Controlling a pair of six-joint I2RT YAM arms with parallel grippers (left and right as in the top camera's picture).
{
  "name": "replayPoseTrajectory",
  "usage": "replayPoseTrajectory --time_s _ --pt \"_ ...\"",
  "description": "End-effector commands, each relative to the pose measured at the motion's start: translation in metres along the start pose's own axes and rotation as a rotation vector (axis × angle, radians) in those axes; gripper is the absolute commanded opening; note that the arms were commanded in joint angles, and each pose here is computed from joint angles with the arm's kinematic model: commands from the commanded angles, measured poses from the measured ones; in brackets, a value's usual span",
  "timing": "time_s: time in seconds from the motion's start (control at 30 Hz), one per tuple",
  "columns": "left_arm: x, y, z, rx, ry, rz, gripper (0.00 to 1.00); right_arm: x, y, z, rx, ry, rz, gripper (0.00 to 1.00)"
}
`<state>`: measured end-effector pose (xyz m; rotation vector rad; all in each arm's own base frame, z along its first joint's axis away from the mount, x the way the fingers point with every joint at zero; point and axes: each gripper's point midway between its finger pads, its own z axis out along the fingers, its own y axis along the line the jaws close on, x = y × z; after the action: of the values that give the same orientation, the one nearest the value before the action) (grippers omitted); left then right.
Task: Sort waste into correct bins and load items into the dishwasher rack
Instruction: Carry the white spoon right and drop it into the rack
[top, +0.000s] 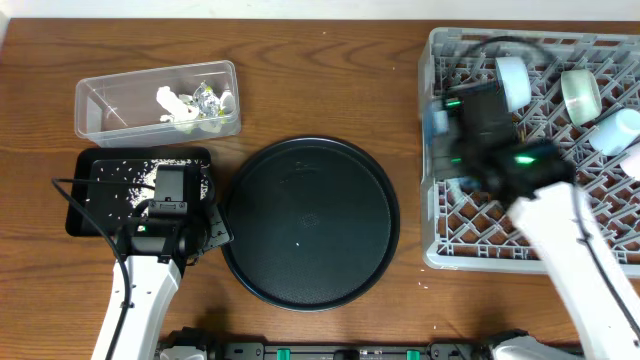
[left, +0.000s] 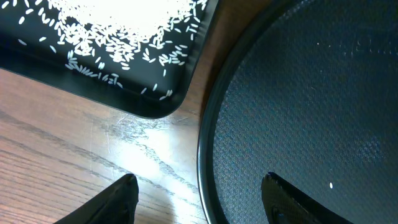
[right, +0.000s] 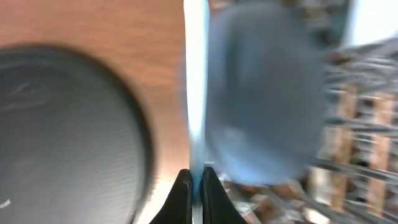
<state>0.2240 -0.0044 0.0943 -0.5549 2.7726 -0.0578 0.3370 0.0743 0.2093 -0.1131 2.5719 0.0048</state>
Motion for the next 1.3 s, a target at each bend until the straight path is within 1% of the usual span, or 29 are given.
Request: replayPoseTrajectory --time_s 0.0,0.2,0.33,0.5,0.7,0.8,0.97,1.27 --pt "-0.002 0.002 -0.001 -0.008 -0.006 -0.013 0.65 -0.007 -0.054 -0.012 0.103 -0.026 -0.01 0.01" --pt "-0.002 0.002 -0.001 -0.008 -0.006 -0.013 0.65 0.009 -0.134 -0.006 0.238 0.052 0.061 0.01" --pt "-0.002 0.002 -0.001 -0.008 -0.006 -0.013 0.65 0.018 -0.167 0.003 0.297 0.095 0.114 0.01" --pt "-0.002 0.002 -0.001 -0.008 -0.006 -0.013 0.65 0.031 -0.182 0.026 0.303 0.176 0.125 0.01" --pt "-0.001 0.002 -0.001 -0.009 -0.004 -0.013 0.65 0.047 -0.202 0.048 0.38 0.278 0.129 0.01" --pt "-0.001 0.002 -0.001 -0.009 -0.004 -0.013 0.65 0.05 -0.208 0.053 0.412 0.293 0.146 0.01" --pt "-0.001 0.002 -0.001 -0.009 -0.004 -0.013 0.65 0.049 -0.211 0.061 0.413 0.295 0.149 0.01" --pt "-0.001 0.002 -0.001 -0.009 -0.003 -0.013 0.65 0.069 -0.224 0.079 0.437 0.383 0.166 0.01"
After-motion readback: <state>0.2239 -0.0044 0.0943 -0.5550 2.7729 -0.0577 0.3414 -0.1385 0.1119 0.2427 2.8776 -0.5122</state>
